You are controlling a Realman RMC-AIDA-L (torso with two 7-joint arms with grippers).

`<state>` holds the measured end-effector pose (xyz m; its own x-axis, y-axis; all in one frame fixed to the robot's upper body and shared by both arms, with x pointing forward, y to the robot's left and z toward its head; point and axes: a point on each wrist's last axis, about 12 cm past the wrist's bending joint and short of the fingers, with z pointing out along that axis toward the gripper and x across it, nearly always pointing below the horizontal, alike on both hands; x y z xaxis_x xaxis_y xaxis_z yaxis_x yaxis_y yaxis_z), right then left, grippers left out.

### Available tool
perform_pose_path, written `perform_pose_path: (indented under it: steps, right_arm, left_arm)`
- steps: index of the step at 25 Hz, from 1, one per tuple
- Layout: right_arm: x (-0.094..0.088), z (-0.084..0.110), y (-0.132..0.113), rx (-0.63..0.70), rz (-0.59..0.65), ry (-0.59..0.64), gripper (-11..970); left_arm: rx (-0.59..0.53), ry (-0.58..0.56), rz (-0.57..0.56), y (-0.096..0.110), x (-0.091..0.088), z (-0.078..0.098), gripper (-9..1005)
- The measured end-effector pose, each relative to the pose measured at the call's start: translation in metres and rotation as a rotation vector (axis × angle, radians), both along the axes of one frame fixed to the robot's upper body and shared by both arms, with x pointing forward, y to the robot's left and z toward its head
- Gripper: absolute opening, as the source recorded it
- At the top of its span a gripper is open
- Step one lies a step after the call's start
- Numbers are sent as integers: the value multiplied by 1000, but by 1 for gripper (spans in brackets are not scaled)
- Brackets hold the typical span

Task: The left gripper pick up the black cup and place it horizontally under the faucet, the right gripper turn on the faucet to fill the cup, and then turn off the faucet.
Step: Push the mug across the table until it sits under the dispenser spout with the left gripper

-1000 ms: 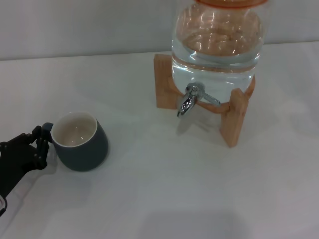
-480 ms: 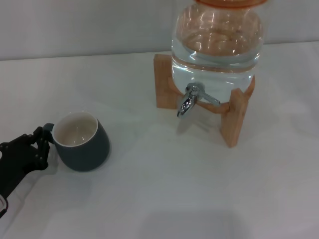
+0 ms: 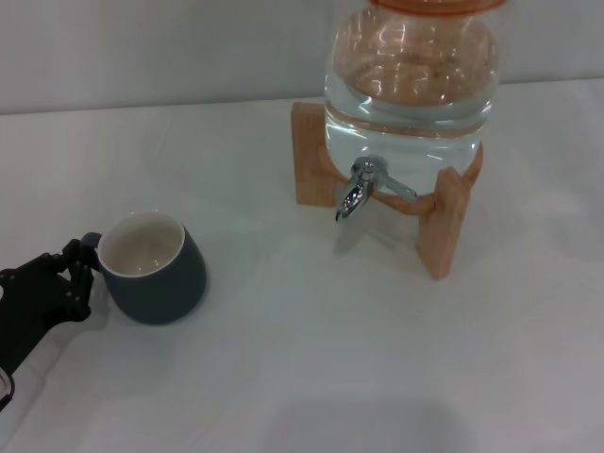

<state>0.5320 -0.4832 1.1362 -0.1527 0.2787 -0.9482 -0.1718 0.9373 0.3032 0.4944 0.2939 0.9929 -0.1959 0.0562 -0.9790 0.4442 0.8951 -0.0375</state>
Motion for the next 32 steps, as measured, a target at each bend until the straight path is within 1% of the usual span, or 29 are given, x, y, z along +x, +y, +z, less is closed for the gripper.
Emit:
perform_pose_path:
  steps: [18,26,32]
  right_arm:
    - [0,-1,1,0,1,0,841]
    - [0,-3,3,5,2,1,841]
    - [0,-3,4,6,2,1,842]
  left_arm:
    - [-12,-42,-27,-3,7,8,109]
    - [-10,-40,-43,-8,14,11,109]
    - [1,-29,-58,-12,17,10,108]
